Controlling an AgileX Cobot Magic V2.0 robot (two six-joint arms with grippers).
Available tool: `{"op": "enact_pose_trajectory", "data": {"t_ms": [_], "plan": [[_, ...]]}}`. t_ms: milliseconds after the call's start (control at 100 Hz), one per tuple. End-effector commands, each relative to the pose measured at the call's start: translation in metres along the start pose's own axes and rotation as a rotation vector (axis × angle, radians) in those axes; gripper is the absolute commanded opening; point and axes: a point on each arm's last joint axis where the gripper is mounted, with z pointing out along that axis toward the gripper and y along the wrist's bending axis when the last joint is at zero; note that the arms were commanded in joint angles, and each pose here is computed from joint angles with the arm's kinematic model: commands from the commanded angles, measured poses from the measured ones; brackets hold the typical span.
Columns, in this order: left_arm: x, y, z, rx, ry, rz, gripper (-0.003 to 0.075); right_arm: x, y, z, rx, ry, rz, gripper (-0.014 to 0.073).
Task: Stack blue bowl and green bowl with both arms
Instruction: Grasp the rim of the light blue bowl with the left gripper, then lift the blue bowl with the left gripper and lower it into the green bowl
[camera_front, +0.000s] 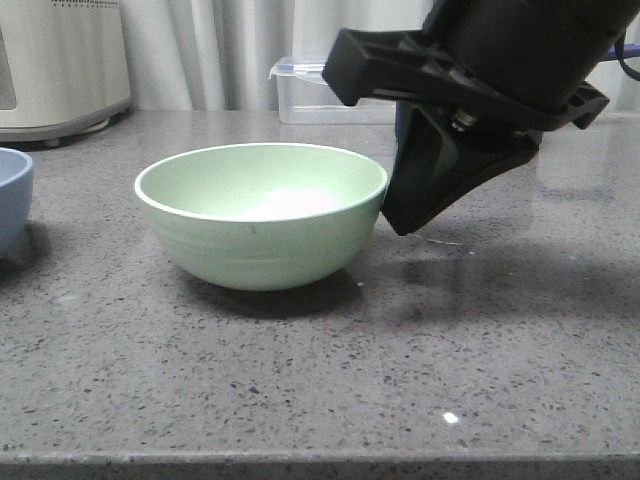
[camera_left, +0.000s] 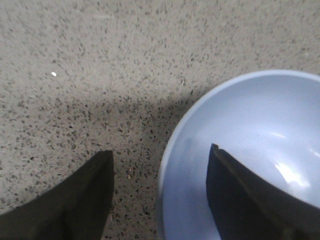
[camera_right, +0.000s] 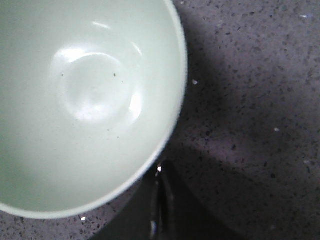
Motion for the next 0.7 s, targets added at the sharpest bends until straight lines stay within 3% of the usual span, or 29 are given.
{"op": "enact_pose_trajectory", "data": {"t_ms": [0,230,460,690], "plan": [[-0.0133,-0.0017,-0.0039,0.01,-0.067,-0.018,0.0405,-0.009,0.005,-0.0142,-0.023,-0.087,-0.007,-0.0068],[-0.0133,-0.0013,-0.001,0.01,-0.056,-0.019,0.0376,-0.009,0.005,-0.0142,-0.023,-0.087,-0.007,-0.0068],[-0.0131,-0.0014,-0.001,0.01,-0.054,-0.02,0.0142,-0.009,0.005,-0.0142,-0.023,-0.087,-0.007,-0.0068],[-0.0132,-0.0015,-0.001,0.011,-0.054,-0.021,-0.001,-0.009,0.005,-0.0142,-0.023,-0.087,-0.007,-0.0068]]}}
